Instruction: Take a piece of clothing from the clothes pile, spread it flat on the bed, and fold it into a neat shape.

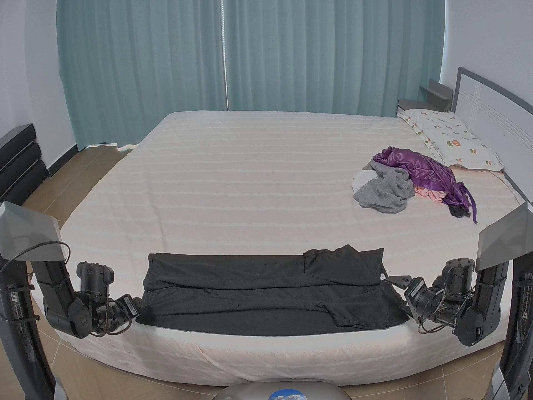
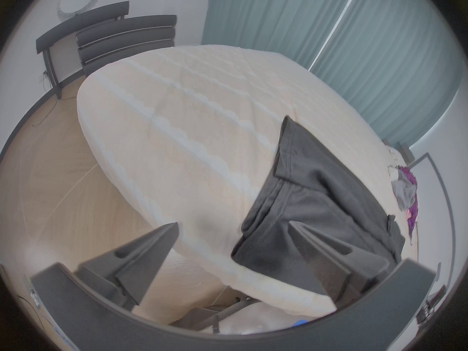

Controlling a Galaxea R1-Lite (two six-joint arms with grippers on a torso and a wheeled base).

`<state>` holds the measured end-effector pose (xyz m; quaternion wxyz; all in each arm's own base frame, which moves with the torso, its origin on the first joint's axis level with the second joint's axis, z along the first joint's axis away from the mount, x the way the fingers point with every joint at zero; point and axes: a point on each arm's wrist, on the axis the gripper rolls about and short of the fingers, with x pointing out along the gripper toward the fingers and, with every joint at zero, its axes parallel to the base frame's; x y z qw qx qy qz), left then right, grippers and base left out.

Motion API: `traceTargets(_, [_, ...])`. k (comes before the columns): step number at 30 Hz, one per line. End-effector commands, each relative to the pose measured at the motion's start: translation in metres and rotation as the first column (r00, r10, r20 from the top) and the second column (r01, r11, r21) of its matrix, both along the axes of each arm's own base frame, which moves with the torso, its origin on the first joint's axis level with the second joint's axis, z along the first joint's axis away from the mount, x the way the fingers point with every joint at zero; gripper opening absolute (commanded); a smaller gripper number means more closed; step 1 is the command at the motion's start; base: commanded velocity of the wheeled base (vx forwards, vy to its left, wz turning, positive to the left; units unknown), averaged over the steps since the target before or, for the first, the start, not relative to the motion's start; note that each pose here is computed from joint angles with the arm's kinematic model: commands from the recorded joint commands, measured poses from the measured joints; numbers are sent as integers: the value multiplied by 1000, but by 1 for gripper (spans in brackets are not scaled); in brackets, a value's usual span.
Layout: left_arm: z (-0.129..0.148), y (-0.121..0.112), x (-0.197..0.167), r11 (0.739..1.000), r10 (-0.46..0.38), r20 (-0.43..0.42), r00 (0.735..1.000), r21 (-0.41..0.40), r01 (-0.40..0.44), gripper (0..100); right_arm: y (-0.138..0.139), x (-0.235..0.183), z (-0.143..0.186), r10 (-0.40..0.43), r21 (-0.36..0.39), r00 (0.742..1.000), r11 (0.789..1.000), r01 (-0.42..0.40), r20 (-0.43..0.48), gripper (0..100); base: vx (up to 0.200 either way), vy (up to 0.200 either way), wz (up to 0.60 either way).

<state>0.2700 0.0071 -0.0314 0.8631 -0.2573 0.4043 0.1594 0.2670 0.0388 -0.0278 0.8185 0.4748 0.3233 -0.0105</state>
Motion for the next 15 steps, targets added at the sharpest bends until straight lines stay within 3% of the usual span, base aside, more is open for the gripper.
traceTargets(1, [18,8,9,998,31,89,996,-62,-26,100,0,0,0,0,0,1000,1000,0,-1,100,0,0,0])
traceTargets(6, [36,8,39,979,70,202,977,-200,-29,100,0,0,0,2,0,1000,1000,-2,-1,100,0,0,0])
traceTargets(15, [12,2,90,981,15,174,985,-194,19,100,0,0,-1,1,1,1000,1000,-1,-3,100,0,0,0])
